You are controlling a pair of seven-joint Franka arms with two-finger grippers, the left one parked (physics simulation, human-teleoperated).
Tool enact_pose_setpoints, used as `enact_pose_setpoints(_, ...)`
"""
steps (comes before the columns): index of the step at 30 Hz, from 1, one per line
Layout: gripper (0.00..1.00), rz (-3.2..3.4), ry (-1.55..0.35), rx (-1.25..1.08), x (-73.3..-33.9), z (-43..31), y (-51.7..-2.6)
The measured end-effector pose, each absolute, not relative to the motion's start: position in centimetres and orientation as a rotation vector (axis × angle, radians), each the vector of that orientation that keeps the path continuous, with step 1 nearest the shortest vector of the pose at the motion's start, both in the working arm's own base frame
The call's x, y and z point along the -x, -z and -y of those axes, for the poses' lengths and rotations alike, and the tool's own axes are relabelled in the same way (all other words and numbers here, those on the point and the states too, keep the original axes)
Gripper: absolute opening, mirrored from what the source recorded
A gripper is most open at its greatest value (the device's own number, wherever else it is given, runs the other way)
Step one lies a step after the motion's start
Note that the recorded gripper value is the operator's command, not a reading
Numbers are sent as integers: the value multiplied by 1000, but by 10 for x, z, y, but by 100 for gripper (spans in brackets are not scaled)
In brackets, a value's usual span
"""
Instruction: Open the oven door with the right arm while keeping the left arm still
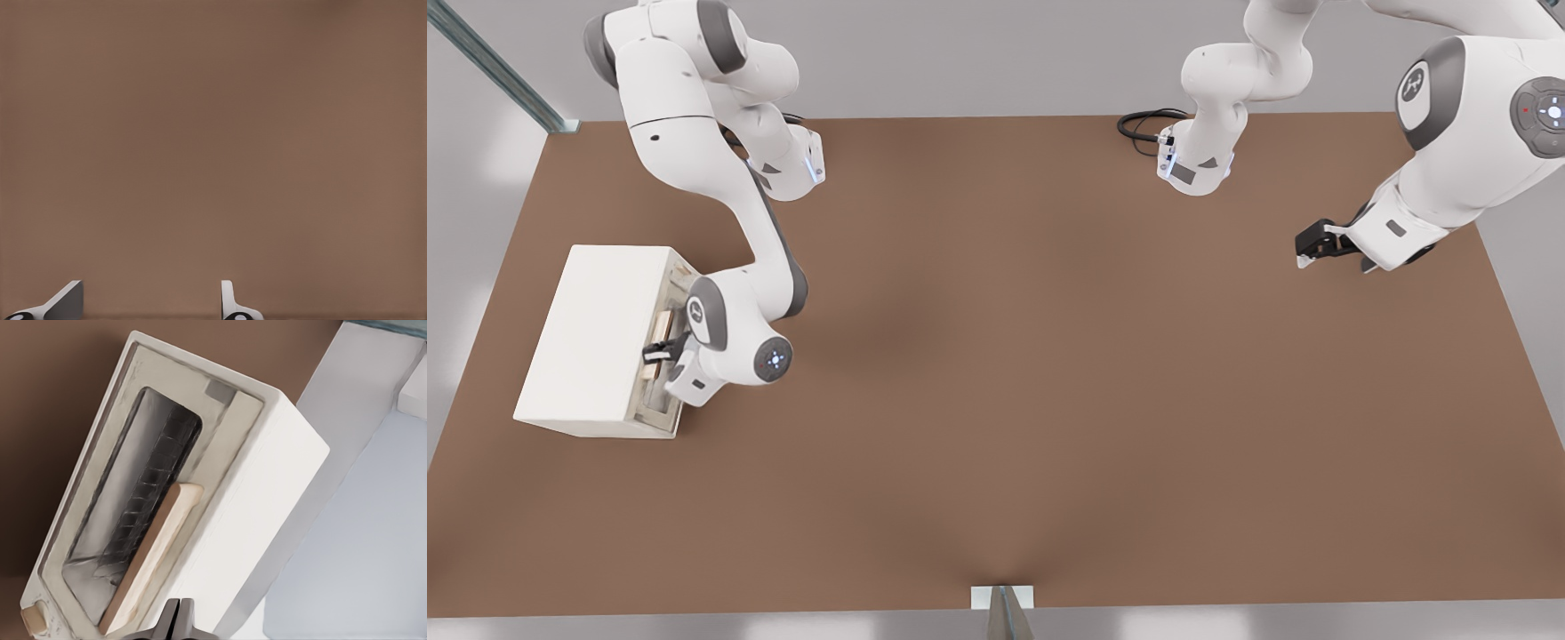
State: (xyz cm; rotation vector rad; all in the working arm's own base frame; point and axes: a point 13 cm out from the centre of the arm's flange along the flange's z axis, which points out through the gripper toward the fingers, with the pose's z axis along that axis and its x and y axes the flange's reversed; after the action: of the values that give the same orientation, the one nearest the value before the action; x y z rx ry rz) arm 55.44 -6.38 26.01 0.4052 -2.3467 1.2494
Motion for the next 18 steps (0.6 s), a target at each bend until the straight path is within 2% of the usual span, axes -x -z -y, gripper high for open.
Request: enact_pose_setpoints(18,21,2370,-1288,-266,-534,100,-222)
